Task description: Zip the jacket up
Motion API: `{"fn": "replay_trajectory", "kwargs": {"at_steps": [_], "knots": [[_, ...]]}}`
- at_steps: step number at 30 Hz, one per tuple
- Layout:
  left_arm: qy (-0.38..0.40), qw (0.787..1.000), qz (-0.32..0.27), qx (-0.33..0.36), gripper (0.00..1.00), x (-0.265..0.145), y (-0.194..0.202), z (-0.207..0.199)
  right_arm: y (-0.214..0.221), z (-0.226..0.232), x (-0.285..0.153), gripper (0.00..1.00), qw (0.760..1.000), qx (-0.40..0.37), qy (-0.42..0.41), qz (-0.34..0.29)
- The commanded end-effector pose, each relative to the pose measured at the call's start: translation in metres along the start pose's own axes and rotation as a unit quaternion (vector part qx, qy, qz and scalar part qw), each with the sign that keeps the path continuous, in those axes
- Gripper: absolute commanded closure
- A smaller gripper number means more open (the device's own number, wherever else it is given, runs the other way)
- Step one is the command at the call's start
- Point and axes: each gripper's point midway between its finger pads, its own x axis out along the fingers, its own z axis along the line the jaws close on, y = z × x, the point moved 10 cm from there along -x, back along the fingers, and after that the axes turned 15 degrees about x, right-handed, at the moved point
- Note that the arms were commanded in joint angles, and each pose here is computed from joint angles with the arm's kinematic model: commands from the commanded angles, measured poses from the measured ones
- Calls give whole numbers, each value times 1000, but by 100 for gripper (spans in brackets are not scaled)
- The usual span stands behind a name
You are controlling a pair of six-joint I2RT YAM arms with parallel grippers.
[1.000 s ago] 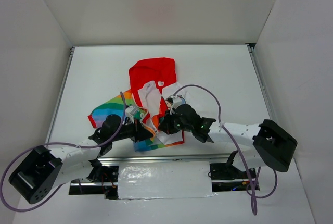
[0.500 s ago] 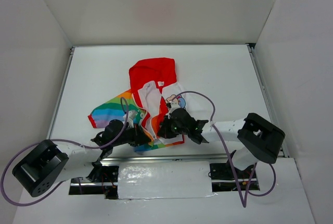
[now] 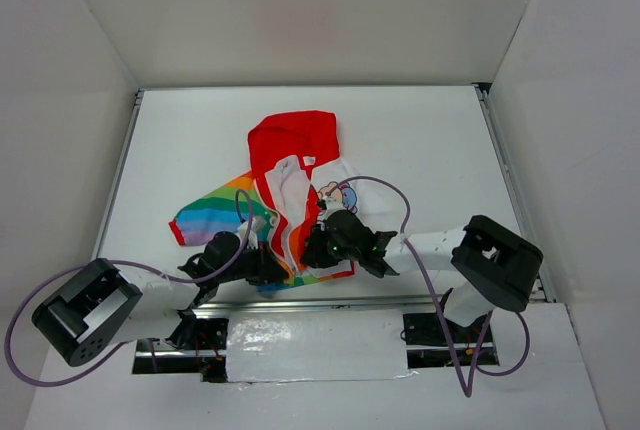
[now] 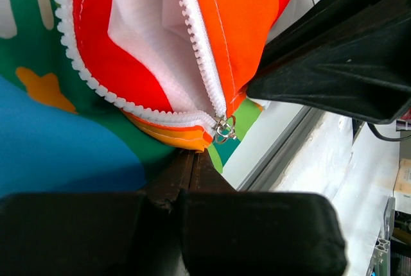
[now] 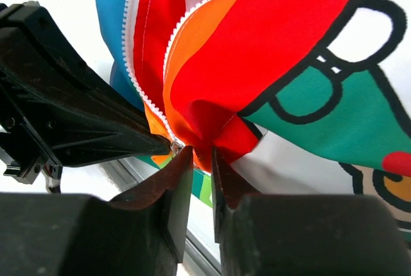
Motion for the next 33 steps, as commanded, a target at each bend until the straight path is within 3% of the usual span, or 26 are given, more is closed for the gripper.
{"fn": "replay_trajectory", "kwargs": {"at_steps": [1,17,18,33], "knots": [[9,1000,7,1,100,-1,3,-1,-7,14,-4,74,999,-10,-33,-28],[29,999,-5,12,100,0,-5,-8,0,34,-31,43,997,-21,-74,-31],[31,999,-6,13,100,-1,-5,-8,6,32,-32,38,996,-21,-79,-22],[40,999,-16,26,100,-1,-13,-14,33,4,-13,40,996,-7,-85,8]]}}
